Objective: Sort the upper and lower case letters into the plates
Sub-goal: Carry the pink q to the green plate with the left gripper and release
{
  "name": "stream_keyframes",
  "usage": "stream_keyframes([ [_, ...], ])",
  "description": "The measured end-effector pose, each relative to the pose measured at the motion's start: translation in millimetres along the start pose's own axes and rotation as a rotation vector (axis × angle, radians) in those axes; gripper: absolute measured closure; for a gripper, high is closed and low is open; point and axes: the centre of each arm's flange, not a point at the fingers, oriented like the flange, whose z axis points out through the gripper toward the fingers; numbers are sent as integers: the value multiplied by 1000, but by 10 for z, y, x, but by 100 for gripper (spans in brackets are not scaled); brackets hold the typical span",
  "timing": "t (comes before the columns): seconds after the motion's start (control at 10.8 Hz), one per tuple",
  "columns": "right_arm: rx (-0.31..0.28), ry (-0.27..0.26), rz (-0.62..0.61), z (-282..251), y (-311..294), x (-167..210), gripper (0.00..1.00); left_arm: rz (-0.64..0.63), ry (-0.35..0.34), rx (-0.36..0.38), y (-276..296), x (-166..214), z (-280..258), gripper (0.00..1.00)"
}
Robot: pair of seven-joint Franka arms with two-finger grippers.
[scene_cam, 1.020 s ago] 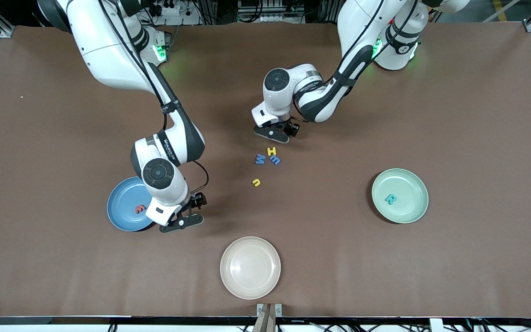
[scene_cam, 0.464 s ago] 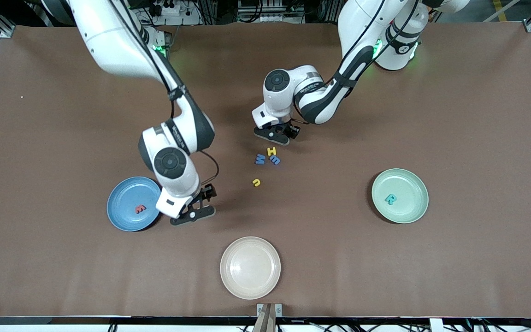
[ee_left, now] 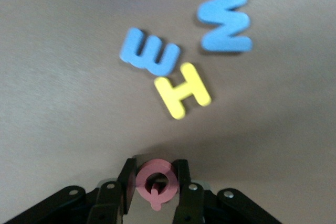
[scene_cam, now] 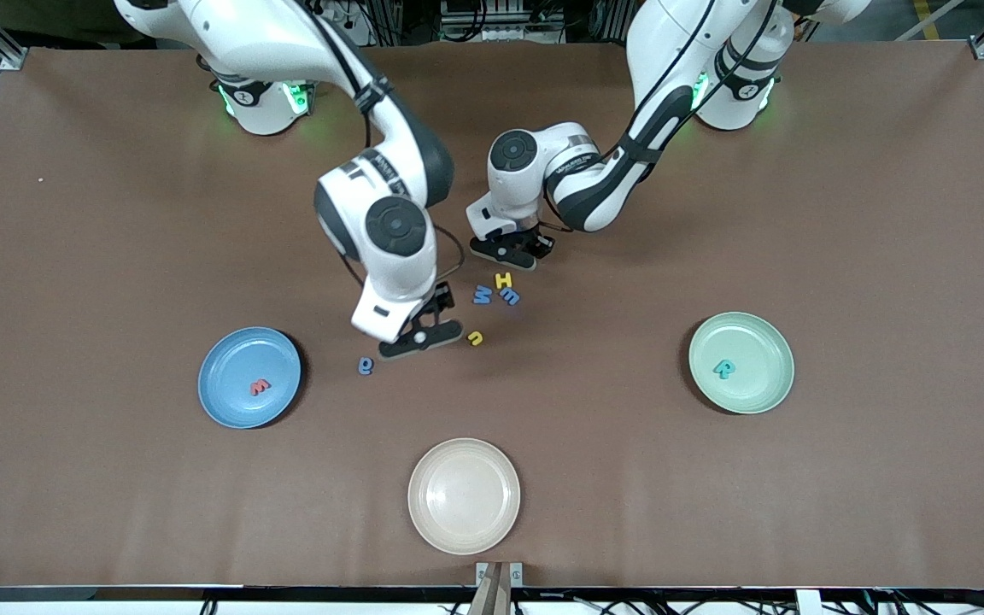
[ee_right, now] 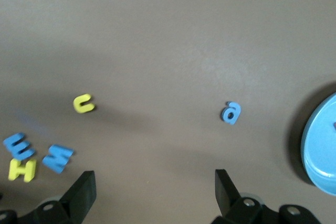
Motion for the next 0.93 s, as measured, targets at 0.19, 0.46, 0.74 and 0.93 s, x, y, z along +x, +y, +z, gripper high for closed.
stream_keyframes([
  [0.19,2,2,-14,-184,-48,-132,0,-42,28,-6,-221,204,-130,64],
  [0.46,6,1,-29,-528,-36,-319,0,-107,97,-11,-868,604,-538,64],
  [0.74,17,17,-63,-942,0,-479,0,-118,136,7,-1962,963,-777,64],
  [0.93,30,37,-84,-1206,-30,-592,0,-100,141,21,-2703,1079,-819,64],
])
